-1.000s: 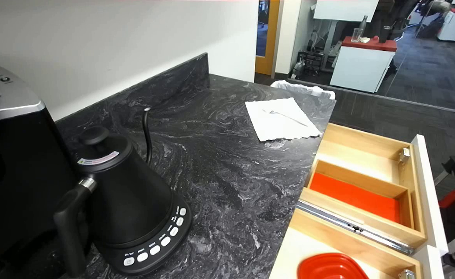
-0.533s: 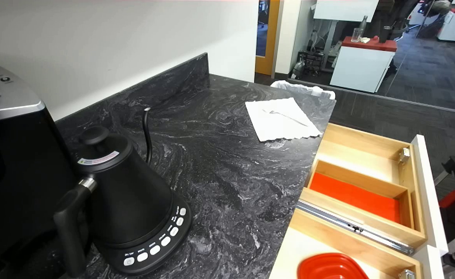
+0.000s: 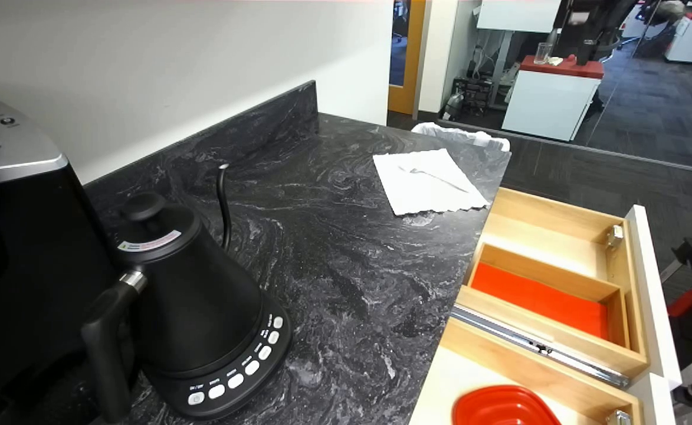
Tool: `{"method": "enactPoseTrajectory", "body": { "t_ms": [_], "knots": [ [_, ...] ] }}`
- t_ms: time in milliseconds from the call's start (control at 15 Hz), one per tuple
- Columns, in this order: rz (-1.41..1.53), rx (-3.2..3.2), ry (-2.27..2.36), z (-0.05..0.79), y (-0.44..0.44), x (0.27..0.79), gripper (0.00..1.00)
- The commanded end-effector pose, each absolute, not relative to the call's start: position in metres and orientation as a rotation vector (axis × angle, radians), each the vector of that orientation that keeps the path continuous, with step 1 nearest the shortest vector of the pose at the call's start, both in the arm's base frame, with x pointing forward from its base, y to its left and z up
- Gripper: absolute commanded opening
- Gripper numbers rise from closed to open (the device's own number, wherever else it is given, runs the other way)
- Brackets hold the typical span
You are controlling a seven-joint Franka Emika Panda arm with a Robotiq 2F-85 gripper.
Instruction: Remove the fork from the counter and place it in the open drawer on the right
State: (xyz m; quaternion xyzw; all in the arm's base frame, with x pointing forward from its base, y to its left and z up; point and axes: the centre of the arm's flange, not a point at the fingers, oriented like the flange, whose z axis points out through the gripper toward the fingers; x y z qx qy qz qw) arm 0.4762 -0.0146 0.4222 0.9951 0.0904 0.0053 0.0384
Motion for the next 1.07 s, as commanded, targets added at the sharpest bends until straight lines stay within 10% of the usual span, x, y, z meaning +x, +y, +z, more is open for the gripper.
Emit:
{"method": "enactPoseTrajectory", "body": {
  "t_ms": [0,1000],
  "knots": [
    [0.016,3.050,0.276,0.415,-0.016,0.475,1.00],
    [0.296,2.918,0.095,0.326,-0.033,0.503,1.00]
  ]
}}
